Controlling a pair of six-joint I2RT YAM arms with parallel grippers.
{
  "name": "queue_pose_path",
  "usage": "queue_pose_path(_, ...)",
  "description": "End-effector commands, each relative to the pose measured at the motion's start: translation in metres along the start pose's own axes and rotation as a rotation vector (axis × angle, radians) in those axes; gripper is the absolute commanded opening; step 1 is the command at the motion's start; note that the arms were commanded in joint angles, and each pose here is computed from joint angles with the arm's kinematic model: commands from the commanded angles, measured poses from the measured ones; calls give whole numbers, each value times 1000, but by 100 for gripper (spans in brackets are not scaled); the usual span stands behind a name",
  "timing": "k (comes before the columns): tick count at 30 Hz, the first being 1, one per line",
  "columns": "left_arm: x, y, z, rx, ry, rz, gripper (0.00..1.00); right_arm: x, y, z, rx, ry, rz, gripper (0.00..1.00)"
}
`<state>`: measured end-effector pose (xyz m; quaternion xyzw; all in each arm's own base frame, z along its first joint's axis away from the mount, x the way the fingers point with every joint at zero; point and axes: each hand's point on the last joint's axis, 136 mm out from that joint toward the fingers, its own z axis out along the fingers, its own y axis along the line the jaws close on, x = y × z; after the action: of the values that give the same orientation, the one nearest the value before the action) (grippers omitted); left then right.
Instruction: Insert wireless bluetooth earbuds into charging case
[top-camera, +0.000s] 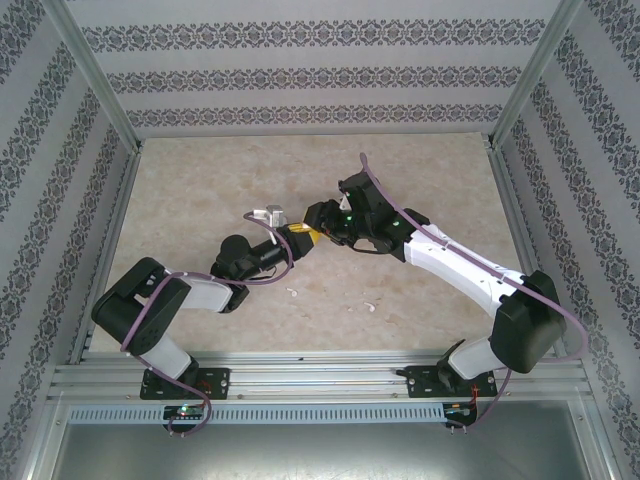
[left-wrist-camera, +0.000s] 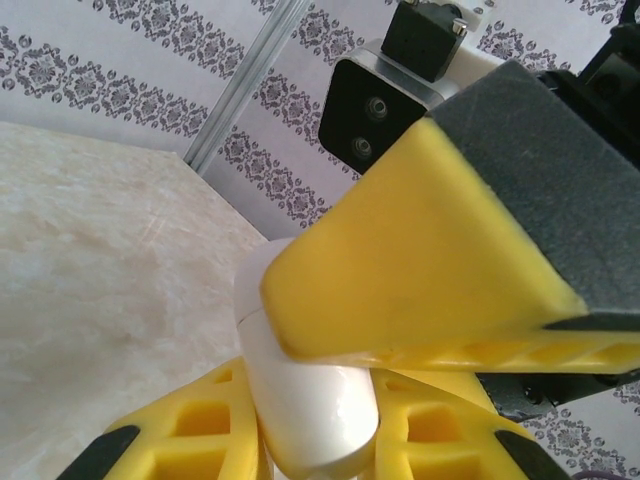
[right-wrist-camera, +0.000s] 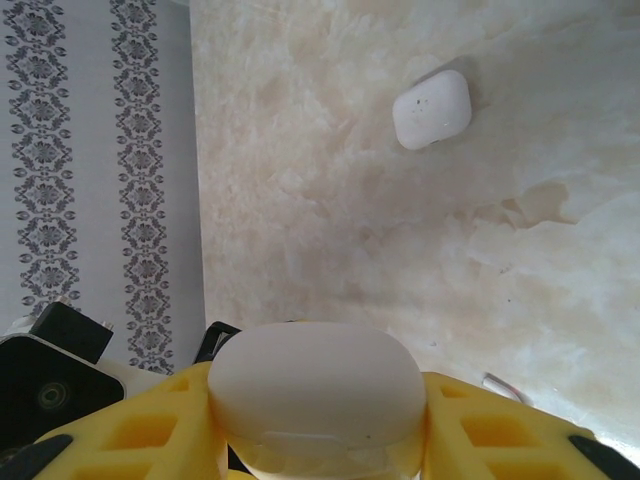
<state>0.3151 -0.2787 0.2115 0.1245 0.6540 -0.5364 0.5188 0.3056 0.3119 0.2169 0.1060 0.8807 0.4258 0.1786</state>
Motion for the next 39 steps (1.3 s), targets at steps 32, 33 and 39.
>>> queue_pose_path(32,-40,-35,3,113,-113,77,3,17,23,-22,-149,61,-18,49)
queue_pose_path(33,-40,-36,2,115,-113,71,3,16,25,-25,-158,51,-32,51)
queue_pose_path(39,-38,-29,-7,78,-94,45,2,-1,19,-51,-158,-38,-69,66)
